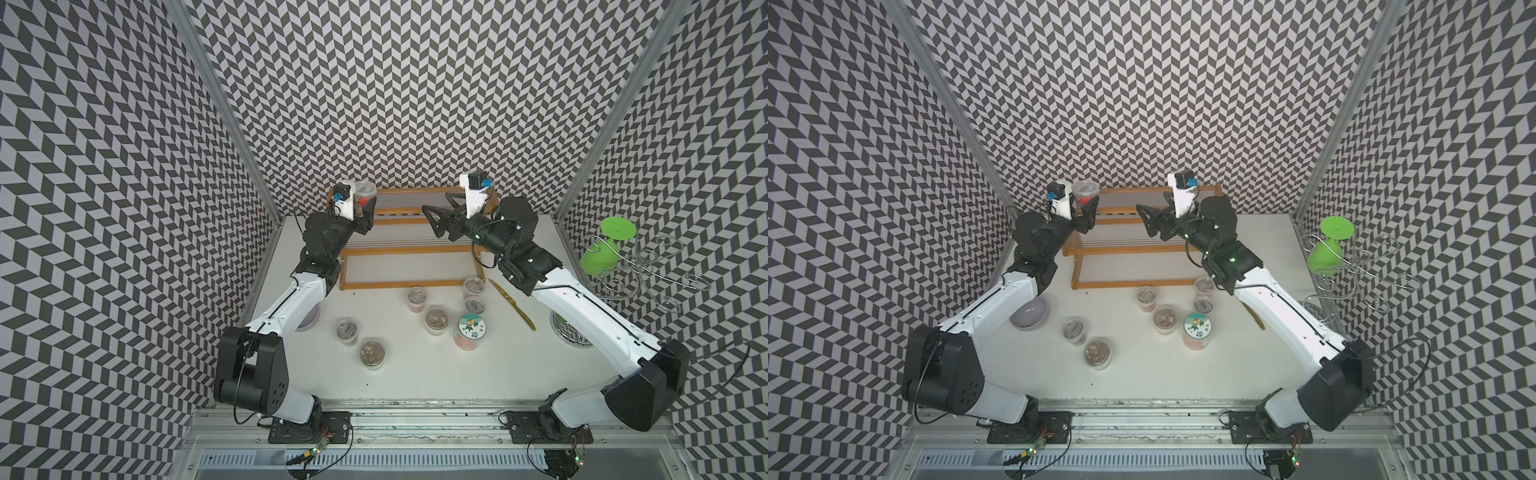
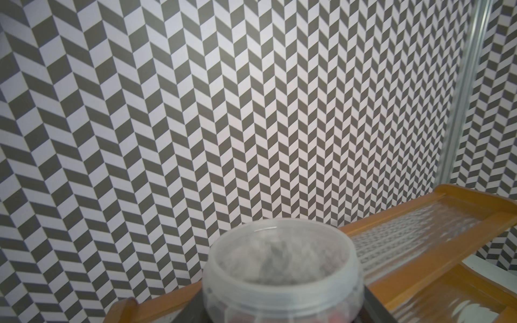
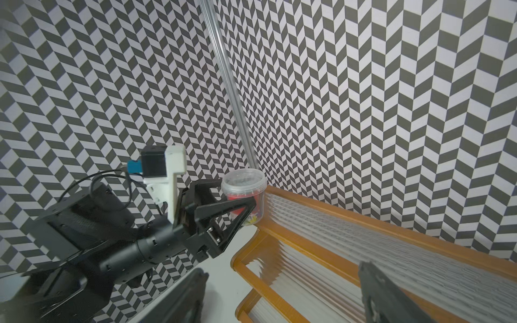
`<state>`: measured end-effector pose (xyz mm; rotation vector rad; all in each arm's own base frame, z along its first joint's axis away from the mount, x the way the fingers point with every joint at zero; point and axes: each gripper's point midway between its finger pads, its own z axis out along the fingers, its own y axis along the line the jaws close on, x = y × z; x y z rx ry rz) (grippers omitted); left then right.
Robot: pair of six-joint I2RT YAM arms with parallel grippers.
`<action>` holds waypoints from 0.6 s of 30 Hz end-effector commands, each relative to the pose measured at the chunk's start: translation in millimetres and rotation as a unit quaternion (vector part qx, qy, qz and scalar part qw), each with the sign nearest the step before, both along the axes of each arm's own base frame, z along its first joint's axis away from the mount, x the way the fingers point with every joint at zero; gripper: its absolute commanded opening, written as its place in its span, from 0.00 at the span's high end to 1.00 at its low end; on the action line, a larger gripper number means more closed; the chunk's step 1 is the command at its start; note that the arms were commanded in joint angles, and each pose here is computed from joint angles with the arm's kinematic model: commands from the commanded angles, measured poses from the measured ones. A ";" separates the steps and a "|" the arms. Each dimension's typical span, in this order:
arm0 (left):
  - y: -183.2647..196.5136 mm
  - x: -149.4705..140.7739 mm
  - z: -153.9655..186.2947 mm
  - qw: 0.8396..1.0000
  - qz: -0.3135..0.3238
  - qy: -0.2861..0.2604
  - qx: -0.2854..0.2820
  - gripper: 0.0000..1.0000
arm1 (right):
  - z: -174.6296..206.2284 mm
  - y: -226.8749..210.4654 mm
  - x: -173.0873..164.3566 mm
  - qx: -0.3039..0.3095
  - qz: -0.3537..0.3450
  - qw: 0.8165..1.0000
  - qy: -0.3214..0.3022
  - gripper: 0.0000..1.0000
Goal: Place the seed container on the shelf
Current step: Place the seed jar on the shelf.
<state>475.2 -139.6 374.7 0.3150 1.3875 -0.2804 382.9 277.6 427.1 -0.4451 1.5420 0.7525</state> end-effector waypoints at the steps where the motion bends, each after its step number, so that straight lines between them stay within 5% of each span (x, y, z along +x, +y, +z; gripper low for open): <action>1: 15.6 11.0 8.1 0.999 0.046 -0.014 -0.025 0.34 | 14.4 -19.9 -4.3 0.014 -0.025 0.999 -0.026 0.14; 18: 14.2 36.5 -3.6 0.997 0.059 -0.008 -0.043 0.37 | -18.3 -36.6 -2.4 -0.004 -0.032 0.999 0.000 0.13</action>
